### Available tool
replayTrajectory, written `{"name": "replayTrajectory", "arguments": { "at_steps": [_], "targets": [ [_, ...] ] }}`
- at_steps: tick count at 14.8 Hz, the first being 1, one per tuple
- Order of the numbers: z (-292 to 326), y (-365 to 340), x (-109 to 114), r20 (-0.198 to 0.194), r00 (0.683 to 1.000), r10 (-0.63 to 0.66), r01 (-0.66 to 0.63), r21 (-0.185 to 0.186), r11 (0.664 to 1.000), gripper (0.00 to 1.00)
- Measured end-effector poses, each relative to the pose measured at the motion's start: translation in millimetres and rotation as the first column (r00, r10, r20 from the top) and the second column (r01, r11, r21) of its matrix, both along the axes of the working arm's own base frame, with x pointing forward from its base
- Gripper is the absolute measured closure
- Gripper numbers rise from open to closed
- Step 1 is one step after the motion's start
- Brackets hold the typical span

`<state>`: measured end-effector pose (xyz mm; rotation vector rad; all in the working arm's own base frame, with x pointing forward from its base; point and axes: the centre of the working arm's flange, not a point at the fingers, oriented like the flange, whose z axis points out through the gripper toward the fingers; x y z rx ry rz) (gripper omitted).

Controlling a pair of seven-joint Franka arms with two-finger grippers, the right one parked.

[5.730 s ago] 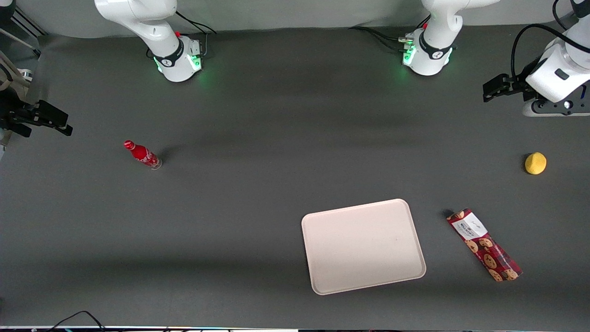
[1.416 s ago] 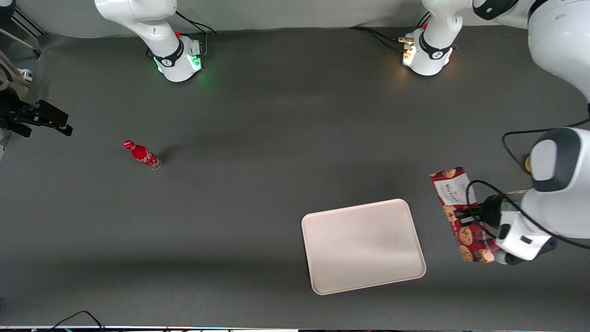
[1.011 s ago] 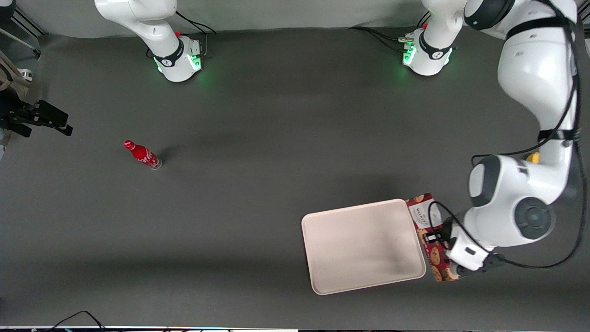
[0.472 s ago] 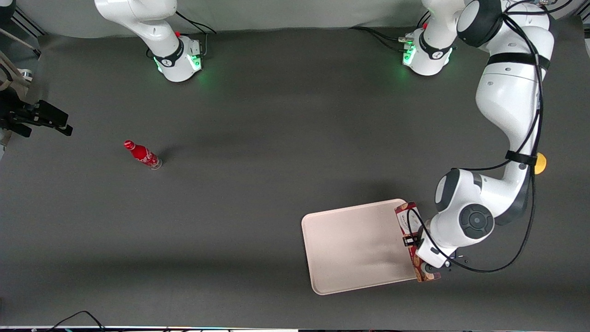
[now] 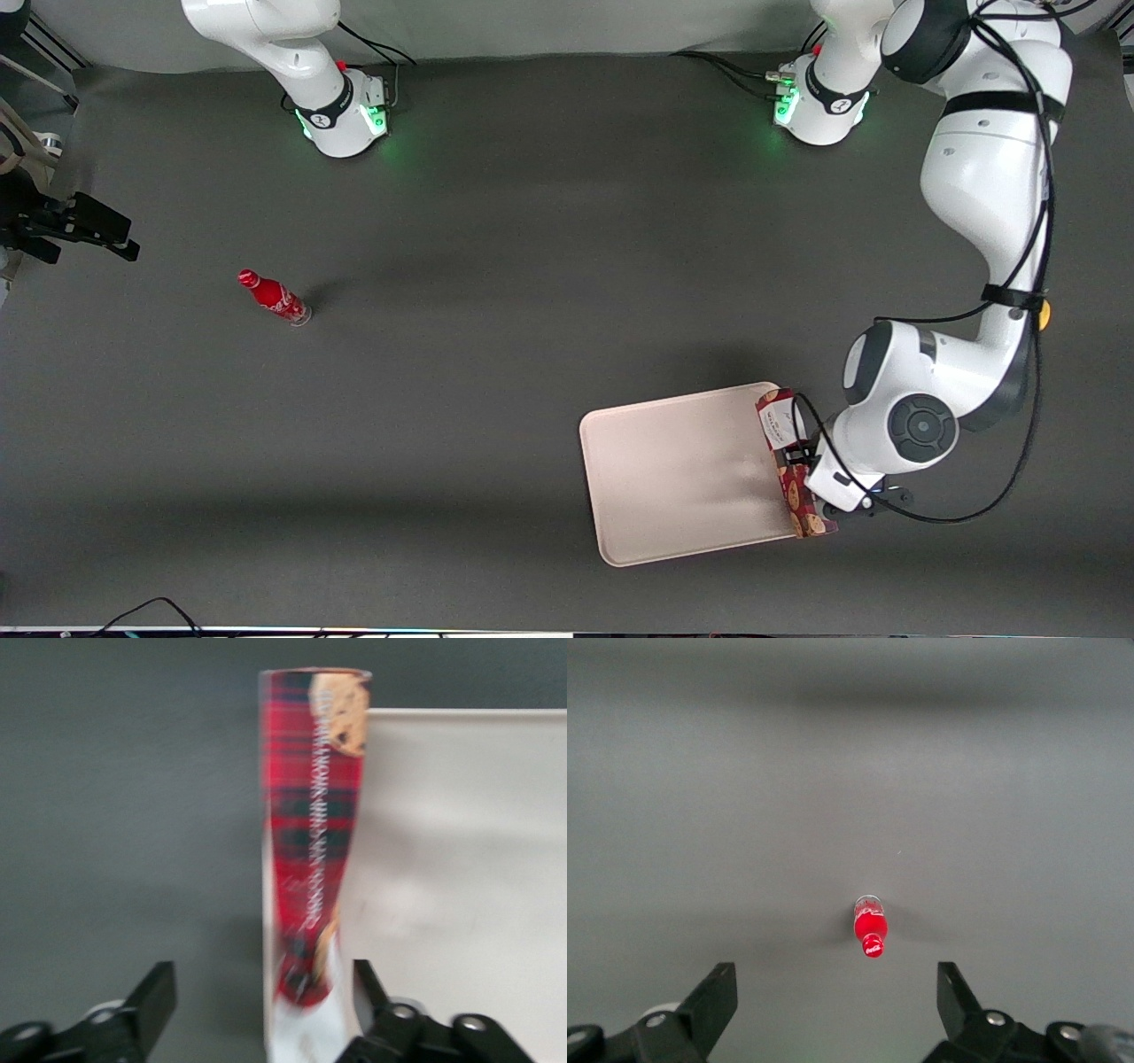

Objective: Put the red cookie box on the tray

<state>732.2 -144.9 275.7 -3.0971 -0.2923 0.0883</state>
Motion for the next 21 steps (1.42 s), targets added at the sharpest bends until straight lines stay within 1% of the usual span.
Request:
{"name": "replayTrajectory", "arguments": {
  "at_steps": [1,2,3,5,7,8,9,10,11,12,13,14,16,18,19,20,21],
  "targets": [
    [23,6,-3,-0.031,0.999,0.009,-0.008,0.022,1.0,0.02],
    [49,12,-6,-0.058,0.998,0.015,-0.013,0.041,0.999,0.0],
    [79,19,-11,-0.081,0.997,0.015,-0.01,0.052,0.999,0.0],
    [142,35,-25,-0.119,0.993,-0.023,0.03,0.056,0.998,0.0],
    [195,53,-47,-0.17,0.981,-0.092,0.104,0.061,0.993,0.0],
    [218,62,-60,-0.202,0.972,-0.122,0.136,0.061,0.989,0.0],
    [237,70,-74,-0.234,0.961,-0.147,0.163,0.051,0.985,0.0],
    [254,77,-88,-0.257,0.952,-0.167,0.182,0.032,0.983,0.0],
    [268,87,-101,-0.27,0.945,-0.186,0.195,0.005,0.981,0.0],
    [279,101,-116,-0.275,0.939,-0.207,0.211,-0.018,0.977,0.0],
    [287,117,-131,-0.274,0.935,-0.225,0.225,-0.03,0.974,0.0],
    [292,131,-148,-0.264,0.935,-0.236,0.236,-0.032,0.971,0.0],
    [293,150,-187,-0.227,0.941,-0.252,0.253,-0.025,0.967,0.0],
    [284,155,-223,-0.199,0.946,-0.256,0.255,-0.029,0.966,0.0],
    [281,154,-234,-0.191,0.947,-0.258,0.257,-0.03,0.966,0.0],
    [282,152,-240,-0.18,0.948,-0.262,0.261,-0.03,0.965,0.0],
    [285,150,-241,-0.169,0.949,-0.268,0.266,-0.033,0.963,0.0]
  ]
}}
